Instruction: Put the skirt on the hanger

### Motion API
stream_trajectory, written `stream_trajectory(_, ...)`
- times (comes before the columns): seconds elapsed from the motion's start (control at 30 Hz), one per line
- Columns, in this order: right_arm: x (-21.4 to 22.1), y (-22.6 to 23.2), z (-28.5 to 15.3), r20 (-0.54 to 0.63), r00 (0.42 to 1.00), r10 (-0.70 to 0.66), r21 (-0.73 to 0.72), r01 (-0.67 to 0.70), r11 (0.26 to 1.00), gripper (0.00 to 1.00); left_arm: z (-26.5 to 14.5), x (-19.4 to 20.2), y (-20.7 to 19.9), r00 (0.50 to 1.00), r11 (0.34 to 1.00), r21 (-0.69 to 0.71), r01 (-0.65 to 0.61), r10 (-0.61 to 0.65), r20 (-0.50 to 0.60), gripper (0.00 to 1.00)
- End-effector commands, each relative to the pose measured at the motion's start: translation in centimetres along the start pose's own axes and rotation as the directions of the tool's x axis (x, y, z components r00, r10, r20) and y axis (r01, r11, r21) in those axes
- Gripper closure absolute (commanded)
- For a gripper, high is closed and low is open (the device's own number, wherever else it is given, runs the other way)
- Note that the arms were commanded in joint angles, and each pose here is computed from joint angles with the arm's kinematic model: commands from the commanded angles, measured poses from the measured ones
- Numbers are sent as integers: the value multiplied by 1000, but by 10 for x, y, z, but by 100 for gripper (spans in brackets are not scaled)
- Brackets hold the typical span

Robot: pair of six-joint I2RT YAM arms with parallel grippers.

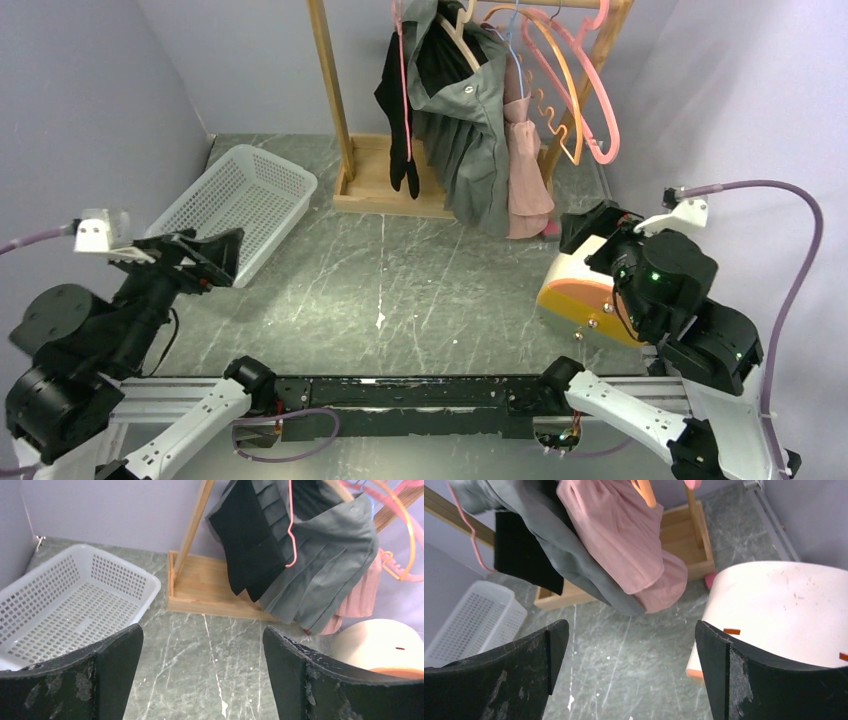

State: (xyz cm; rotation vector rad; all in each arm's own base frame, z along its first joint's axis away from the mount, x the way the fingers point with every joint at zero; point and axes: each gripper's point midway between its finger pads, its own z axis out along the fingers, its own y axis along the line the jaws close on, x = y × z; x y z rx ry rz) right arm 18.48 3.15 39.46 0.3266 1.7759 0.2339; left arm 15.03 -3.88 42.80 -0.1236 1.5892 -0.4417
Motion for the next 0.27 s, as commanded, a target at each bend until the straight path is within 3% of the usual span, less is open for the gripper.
stream_trajectory(0.0, -25, 0, -6, 80, 997, -1, -16, 2, 1000, 0, -21, -16, 8, 999, 999, -8, -37, 37, 33, 6)
stream_trajectory(0.23, -27, 9, -4, 101, 995, 10, -64, -3, 998, 0, -26, -13, 9, 999, 1000, -4, -25, 25, 29, 4)
